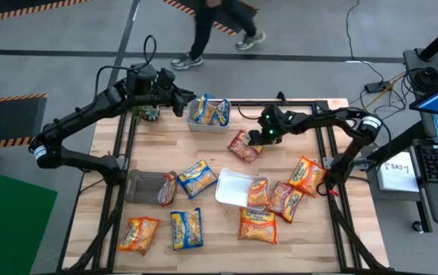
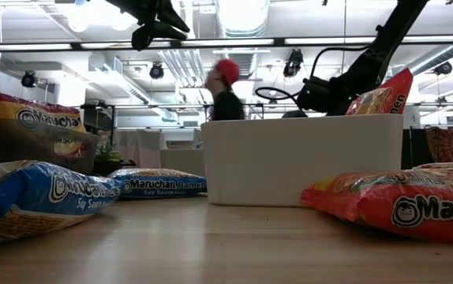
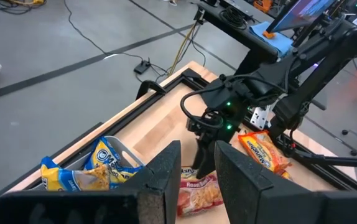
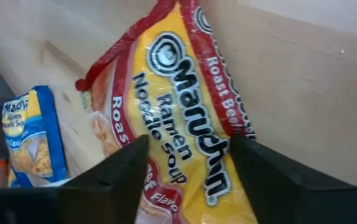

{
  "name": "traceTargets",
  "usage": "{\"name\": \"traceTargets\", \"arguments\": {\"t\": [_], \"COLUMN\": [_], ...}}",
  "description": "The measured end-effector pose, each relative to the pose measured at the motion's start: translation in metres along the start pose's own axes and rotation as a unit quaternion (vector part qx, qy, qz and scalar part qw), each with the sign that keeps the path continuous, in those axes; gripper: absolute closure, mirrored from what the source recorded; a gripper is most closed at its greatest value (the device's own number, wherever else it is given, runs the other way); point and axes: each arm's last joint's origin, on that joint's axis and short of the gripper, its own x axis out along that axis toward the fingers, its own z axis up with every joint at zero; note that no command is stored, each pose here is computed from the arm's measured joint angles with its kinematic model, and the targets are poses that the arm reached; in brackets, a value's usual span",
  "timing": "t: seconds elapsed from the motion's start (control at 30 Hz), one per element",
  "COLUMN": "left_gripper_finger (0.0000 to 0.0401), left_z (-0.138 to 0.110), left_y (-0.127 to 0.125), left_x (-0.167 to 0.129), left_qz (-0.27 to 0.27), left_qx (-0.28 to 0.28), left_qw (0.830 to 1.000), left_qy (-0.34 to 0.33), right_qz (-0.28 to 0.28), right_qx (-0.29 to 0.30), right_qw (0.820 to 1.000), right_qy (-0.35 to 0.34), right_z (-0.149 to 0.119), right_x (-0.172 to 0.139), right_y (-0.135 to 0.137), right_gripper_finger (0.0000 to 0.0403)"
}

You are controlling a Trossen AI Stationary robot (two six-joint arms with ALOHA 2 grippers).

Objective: Sort Maruchan noodles
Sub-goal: Put the red noodle pack into the black bin

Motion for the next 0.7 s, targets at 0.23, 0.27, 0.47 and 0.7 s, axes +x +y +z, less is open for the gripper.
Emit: {"name": "traceTargets", "arguments": {"t": [0.23, 0.27, 0.47, 0.7], "left_gripper_finger": [0.032, 0.032, 0.032, 0.032], "left_z": [-0.001, -0.001, -0.001, -0.002], "left_y": [-0.002, -0.002, -0.003, -0.002], "left_x": [0.0, 0.0, 0.0, 0.005], "left_qz": [-0.003, -0.004, -0.005, -0.004], "left_qx": [-0.003, -0.003, -0.003, -0.009], "left_qw": [1.0, 1.0, 1.0, 1.0], "left_qy": [0.001, 0.002, 0.002, 0.007], "right_qz": [0.008, 0.012, 0.05, 0.108], "right_qx": [-0.008, -0.01, -0.039, -0.105], "right_qw": [1.0, 1.0, 0.997, 0.983], "right_qy": [0.001, 0.0, -0.04, -0.108], "right_z": [0.0, 0.0, 0.007, 0.016], "right_x": [0.001, 0.001, -0.008, -0.032], "right_y": [0.0, 0.0, 0.012, 0.036], "right_gripper_finger": [0.0316, 0.0336, 0.0389, 0.0394]}}
